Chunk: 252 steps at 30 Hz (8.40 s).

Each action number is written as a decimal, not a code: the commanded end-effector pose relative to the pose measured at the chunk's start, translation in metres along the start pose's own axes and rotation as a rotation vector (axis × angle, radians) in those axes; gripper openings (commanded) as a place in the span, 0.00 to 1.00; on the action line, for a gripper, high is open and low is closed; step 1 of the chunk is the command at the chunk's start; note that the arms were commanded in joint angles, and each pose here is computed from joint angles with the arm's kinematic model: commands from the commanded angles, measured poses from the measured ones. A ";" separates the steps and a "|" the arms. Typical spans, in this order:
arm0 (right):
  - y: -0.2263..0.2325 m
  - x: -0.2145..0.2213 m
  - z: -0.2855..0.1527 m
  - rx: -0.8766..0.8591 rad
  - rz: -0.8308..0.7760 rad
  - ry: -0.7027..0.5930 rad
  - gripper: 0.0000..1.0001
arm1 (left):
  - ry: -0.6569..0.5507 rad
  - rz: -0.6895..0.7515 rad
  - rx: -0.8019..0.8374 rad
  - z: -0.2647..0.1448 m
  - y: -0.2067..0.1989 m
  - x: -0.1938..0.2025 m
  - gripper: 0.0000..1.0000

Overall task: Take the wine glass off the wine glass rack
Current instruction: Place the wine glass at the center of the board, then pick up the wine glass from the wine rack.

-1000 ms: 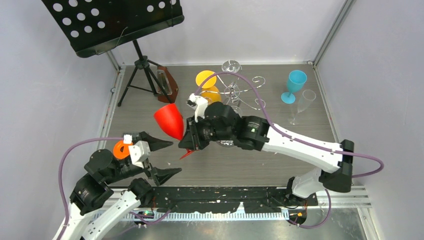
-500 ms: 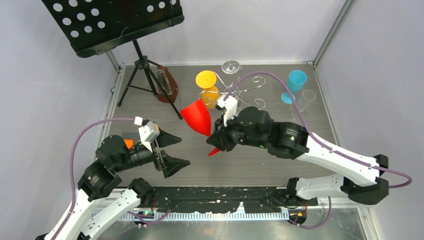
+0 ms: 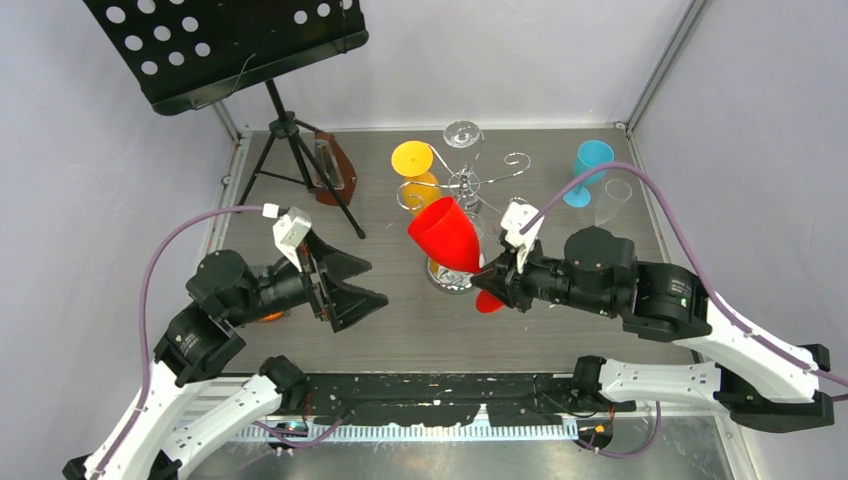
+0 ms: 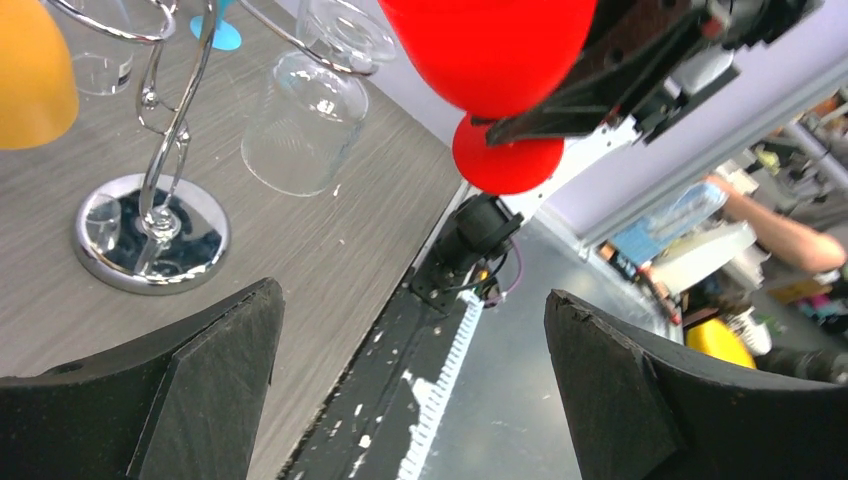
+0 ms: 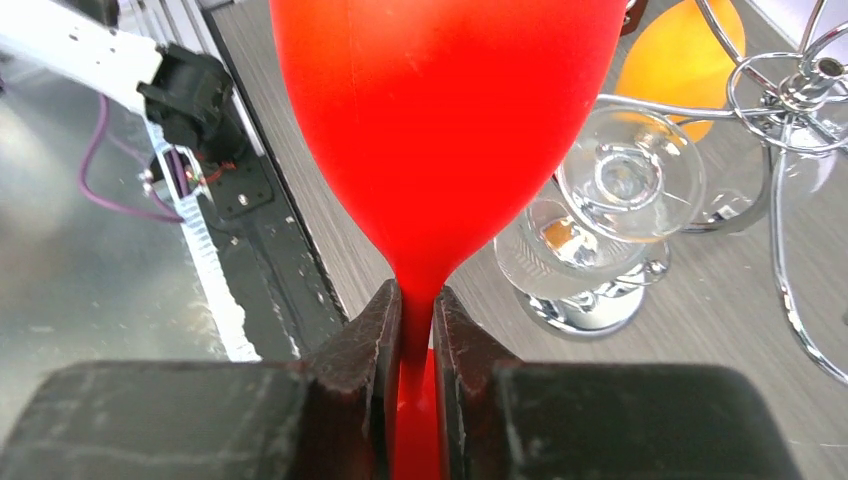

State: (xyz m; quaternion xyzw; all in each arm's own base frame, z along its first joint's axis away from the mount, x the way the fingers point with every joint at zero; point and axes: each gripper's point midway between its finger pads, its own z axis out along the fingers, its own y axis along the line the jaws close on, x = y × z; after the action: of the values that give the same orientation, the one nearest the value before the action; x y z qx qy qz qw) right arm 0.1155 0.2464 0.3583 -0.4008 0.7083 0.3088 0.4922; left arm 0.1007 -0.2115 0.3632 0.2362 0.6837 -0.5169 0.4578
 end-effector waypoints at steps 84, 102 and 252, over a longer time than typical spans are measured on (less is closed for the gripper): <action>-0.009 -0.036 0.010 0.089 -0.603 -0.174 0.70 | 0.205 -0.197 -0.447 -0.056 0.051 0.012 0.00; -0.023 -0.032 0.008 0.229 -0.200 -0.060 0.79 | 0.408 -0.071 -0.982 -0.088 0.165 0.012 0.00; -0.010 0.036 -0.003 0.169 0.131 -0.005 0.76 | -0.101 -0.566 -0.101 0.119 0.163 -0.125 0.00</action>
State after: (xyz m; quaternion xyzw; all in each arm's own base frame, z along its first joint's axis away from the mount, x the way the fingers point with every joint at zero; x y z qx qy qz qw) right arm 0.1146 0.2259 0.3099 -0.3306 0.7661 0.2571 0.4875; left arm 0.3414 -0.2416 0.3543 -0.0507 0.7501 -0.5810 0.3118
